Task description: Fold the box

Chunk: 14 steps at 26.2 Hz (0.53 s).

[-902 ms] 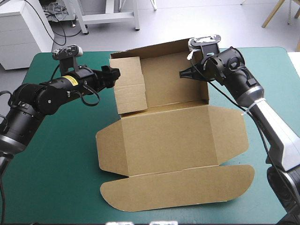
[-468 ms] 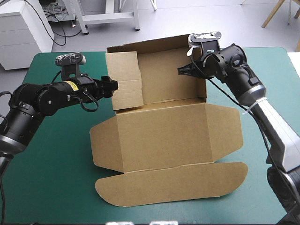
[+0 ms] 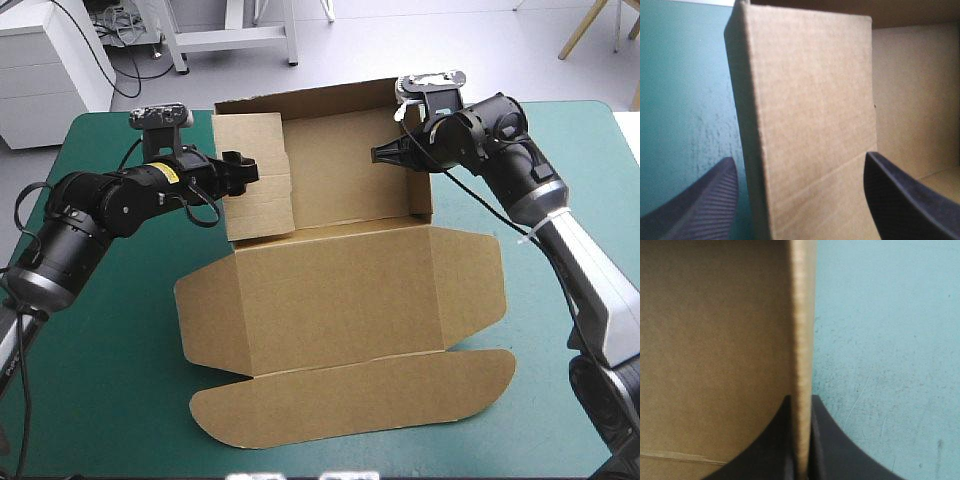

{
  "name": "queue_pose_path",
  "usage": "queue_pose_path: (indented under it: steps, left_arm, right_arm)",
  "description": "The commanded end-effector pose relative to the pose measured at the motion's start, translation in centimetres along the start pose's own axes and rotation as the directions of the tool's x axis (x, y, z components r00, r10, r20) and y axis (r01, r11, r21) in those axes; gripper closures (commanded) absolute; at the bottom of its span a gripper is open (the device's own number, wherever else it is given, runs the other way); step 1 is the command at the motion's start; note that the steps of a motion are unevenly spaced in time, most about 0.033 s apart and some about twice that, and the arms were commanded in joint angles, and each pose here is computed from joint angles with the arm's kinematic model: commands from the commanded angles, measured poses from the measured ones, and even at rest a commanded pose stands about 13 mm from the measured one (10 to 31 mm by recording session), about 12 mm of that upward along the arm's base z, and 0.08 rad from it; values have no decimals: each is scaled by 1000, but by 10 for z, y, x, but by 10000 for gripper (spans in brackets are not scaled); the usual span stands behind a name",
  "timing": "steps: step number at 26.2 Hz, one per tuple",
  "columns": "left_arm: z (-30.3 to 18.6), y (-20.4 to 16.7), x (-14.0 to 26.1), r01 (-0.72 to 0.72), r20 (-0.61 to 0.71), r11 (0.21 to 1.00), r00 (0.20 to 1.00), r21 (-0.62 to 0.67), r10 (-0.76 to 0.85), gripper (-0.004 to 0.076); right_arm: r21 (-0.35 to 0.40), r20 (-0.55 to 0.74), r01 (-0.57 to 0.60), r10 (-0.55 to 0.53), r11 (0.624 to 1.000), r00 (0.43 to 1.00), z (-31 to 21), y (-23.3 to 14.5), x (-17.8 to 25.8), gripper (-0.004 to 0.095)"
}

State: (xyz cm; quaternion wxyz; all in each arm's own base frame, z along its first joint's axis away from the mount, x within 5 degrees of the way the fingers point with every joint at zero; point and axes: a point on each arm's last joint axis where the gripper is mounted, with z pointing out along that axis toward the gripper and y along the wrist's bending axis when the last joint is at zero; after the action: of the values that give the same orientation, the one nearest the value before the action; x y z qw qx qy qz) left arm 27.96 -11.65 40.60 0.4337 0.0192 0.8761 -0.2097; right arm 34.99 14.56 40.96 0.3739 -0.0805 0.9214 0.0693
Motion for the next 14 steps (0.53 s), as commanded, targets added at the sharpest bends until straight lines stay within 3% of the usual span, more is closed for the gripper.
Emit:
queue_pose_path:
  steps: [1,8,14]
  left_arm:
    - [-5,-5,-15,-35,117,999,993,20,32,231]
    - [23,-1,-10,-31,65,1000,997,-1,31,231]
    - [24,-2,-16,-32,133,999,991,16,30,231]
  right_arm:
    - [-34,144,-7,12,999,990,-35,-1,-15,926]
    - [-37,146,15,-9,999,989,-36,-1,-15,926]
    - [-39,177,41,-33,998,984,-43,-1,-17,926]
